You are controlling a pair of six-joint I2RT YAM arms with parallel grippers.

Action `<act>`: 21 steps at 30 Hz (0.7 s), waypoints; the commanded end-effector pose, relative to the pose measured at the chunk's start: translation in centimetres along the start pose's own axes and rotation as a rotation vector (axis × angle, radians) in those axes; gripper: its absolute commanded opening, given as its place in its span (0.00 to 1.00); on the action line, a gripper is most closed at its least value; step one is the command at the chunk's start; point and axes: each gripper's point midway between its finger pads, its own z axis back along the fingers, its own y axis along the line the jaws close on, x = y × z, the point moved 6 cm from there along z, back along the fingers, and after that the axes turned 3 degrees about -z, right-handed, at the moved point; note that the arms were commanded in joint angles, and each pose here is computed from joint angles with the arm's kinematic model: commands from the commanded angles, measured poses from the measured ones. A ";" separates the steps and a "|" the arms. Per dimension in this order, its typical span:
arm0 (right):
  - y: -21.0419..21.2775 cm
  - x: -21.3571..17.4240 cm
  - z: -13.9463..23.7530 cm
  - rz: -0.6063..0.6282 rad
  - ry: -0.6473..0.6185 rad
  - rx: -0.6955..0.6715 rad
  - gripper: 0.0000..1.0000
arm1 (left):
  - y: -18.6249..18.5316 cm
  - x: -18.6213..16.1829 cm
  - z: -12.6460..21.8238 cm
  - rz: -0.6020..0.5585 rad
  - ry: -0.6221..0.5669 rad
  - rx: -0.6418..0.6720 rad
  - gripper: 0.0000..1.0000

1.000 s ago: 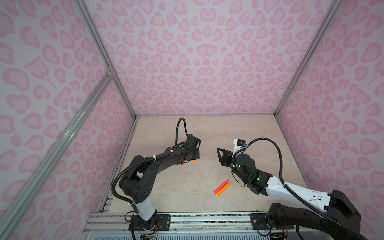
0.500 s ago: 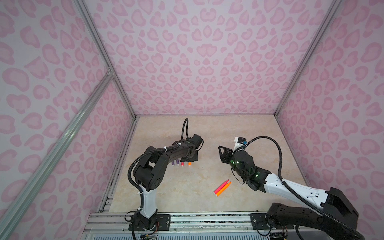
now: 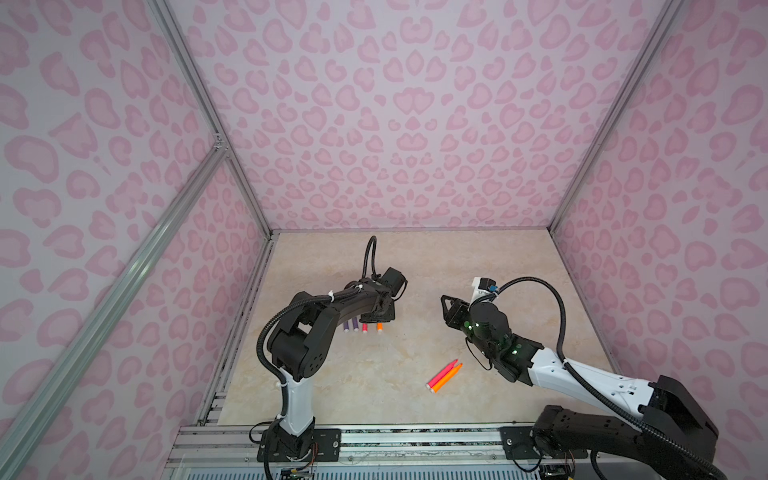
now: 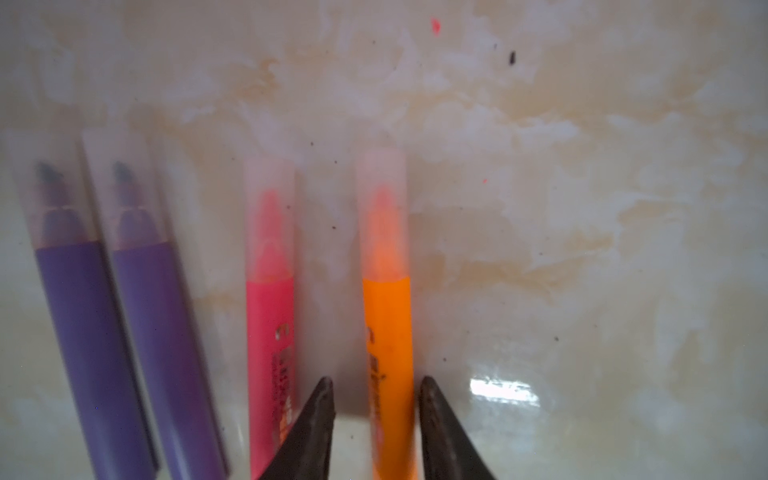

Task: Insert the pens into the pen caps

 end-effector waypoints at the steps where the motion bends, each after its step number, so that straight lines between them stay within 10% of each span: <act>1: 0.0 0.2 0.3 0.003 -0.009 -0.004 0.41 | -0.1 -0.1 1.2 -0.028 -0.012 -0.050 0.42; 11: -2.2 2.3 1.1 -0.027 -0.090 -0.068 0.41 | -6.4 -1.2 9.1 -0.366 -0.269 -0.250 0.50; 21: -5.4 6.2 4.6 -0.049 -0.266 -0.175 0.44 | -10.5 -7.9 10.6 -0.637 -0.156 -0.487 0.48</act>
